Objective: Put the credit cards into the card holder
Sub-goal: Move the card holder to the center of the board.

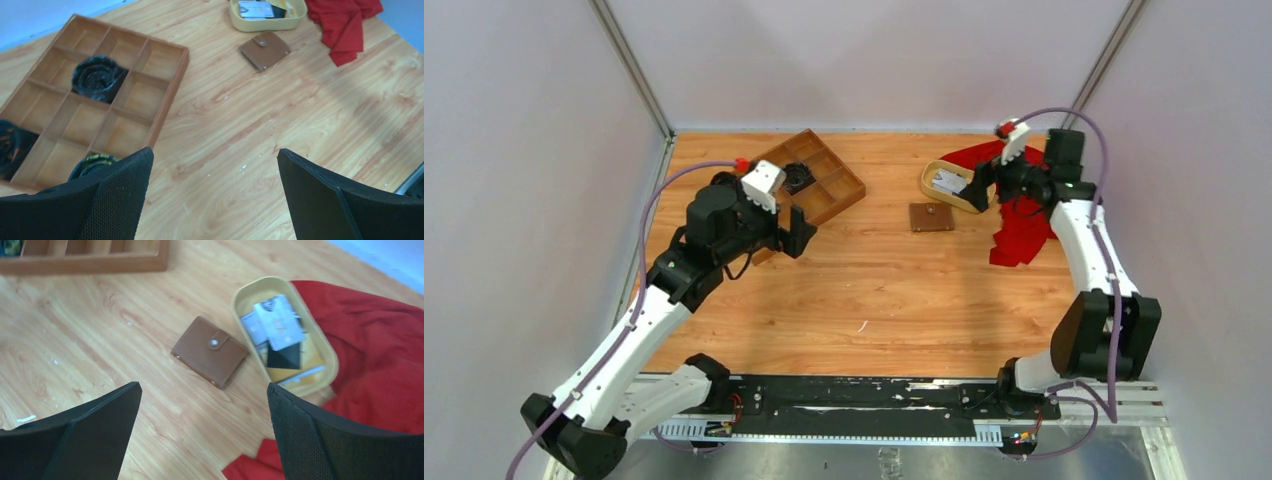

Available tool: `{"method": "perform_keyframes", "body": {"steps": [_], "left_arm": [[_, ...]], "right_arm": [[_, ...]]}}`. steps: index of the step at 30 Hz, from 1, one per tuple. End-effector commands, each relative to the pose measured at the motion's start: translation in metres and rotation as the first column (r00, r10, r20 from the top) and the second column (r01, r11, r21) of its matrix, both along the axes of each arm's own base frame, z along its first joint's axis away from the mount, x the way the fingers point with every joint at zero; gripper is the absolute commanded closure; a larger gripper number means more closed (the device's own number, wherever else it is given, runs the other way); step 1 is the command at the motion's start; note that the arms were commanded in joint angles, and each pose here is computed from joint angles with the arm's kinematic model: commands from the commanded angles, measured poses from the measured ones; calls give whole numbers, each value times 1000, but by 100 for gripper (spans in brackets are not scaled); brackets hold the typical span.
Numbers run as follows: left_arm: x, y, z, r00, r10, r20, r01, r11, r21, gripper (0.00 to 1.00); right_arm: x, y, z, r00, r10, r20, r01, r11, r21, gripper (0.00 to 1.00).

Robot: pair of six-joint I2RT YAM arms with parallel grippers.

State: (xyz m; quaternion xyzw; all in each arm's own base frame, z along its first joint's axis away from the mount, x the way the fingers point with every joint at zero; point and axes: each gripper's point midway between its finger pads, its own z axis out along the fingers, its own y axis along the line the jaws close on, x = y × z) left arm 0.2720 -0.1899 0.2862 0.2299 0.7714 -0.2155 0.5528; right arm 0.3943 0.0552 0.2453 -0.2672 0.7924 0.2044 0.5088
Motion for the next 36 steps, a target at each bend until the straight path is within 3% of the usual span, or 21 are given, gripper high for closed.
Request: {"method": "perform_keyframes", "body": {"steps": [1, 5, 11, 19, 26, 31, 36], "left_arm": [[1, 32, -23, 994, 61, -94, -68, 995, -75, 0], [3, 56, -32, 985, 125, -116, -143, 978, -154, 0], [-3, 86, -68, 965, 243, -96, -246, 969, -15, 0], [-3, 85, -76, 967, 227, -116, -227, 974, 9, 0], [-3, 85, -78, 966, 228, -118, -228, 974, 13, 0], [-3, 84, -80, 967, 223, -126, -223, 975, 13, 0], [-2, 84, -82, 965, 225, -132, -225, 974, 19, 0]], "right_arm": [[2, 43, -38, 991, 111, -71, -120, 981, -150, 0], [11, 56, -76, 984, 48, -174, -86, 973, -216, 2], [12, 54, -128, 952, -37, -303, -49, 962, -269, 3], [25, 29, -177, 894, -220, -391, 62, 924, -377, 6], [33, 43, -195, 829, -244, -503, 133, 960, -246, 13], [52, 43, -195, 796, -303, -525, 238, 953, -189, 17], [52, 49, -213, 752, -296, -589, 254, 955, -155, 21]]}}
